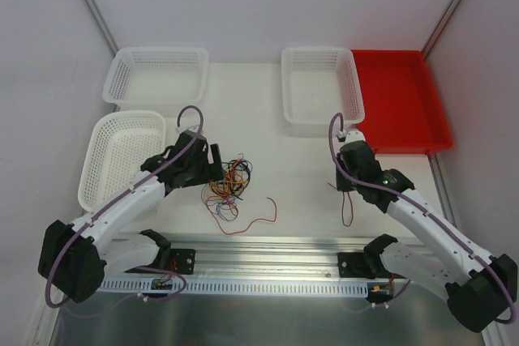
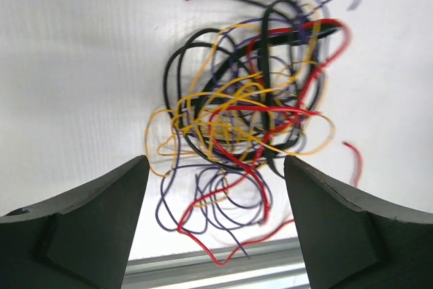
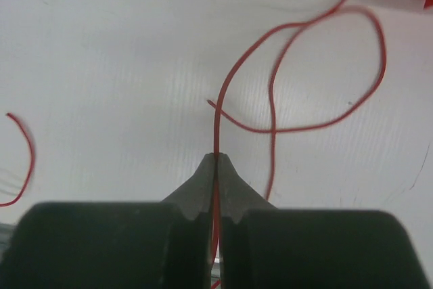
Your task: Untangle the cables
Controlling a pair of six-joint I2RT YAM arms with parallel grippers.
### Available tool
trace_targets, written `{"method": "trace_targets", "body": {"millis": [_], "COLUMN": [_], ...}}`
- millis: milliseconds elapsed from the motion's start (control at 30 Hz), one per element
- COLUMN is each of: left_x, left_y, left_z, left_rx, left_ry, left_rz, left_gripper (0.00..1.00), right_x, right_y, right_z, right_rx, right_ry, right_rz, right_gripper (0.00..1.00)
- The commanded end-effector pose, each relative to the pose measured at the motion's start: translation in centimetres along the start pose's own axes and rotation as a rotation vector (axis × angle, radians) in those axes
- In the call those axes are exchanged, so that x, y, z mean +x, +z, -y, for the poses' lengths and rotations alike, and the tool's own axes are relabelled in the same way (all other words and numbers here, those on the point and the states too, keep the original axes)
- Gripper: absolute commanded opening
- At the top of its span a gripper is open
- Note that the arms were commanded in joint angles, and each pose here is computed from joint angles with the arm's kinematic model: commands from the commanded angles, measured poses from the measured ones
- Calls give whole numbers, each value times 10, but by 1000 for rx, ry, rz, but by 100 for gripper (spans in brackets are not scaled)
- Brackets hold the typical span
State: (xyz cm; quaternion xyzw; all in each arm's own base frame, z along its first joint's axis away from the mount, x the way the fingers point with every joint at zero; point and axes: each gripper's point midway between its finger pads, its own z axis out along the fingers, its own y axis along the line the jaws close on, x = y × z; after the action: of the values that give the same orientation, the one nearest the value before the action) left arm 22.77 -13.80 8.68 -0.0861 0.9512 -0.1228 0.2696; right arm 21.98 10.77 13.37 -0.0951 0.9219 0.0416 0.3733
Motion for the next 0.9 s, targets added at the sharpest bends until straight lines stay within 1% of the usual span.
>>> {"method": "trace_targets", "body": {"millis": [0,67,100,200,333,367,400,433,500,533,633,667,767,867], "left_x": [-22,-30,-33,-41,-48,-48,-49,-49,-50,-52,-59,-61,-67,-68], "left_y": [-32,-46,-51,-68,-82,-83,-83,-83,-83,-84,-82,-82,-81,-73], "left_z": [16,21,22,25,23,22,21,19,18,17,15,15,16,11], "left_rx": [89,128,138,177,192,191,186,179,171,168,137,130,119,86], "left_ry": [40,66,71,112,172,183,194,216,240,258,283,288,310,322], "left_rz": [70,111,126,182,249,254,261,265,268,277,289,292,295,295], "left_gripper": [83,84,84,85,85,86,86,86,86,86,86,86,86,86], "right_x": [8,17,25,33,48,49,51,51,50,48,39,38,34,36], "right_y": [26,36,45,57,73,75,76,77,78,77,72,71,71,76], "right_z": [3,4,5,9,18,19,19,20,20,20,25,28,37,49], "right_rx": [45,55,74,118,208,217,229,241,245,248,282,297,338,379], "right_ry": [124,143,137,148,155,165,171,176,192,198,224,228,261,340], "right_rz": [-25,-64,-105,-152,-227,-233,-244,-247,-246,-237,-200,-197,-189,-194], "right_gripper": [1,1,1,5,23,30,34,45,60,76,99,97,97,97]}}
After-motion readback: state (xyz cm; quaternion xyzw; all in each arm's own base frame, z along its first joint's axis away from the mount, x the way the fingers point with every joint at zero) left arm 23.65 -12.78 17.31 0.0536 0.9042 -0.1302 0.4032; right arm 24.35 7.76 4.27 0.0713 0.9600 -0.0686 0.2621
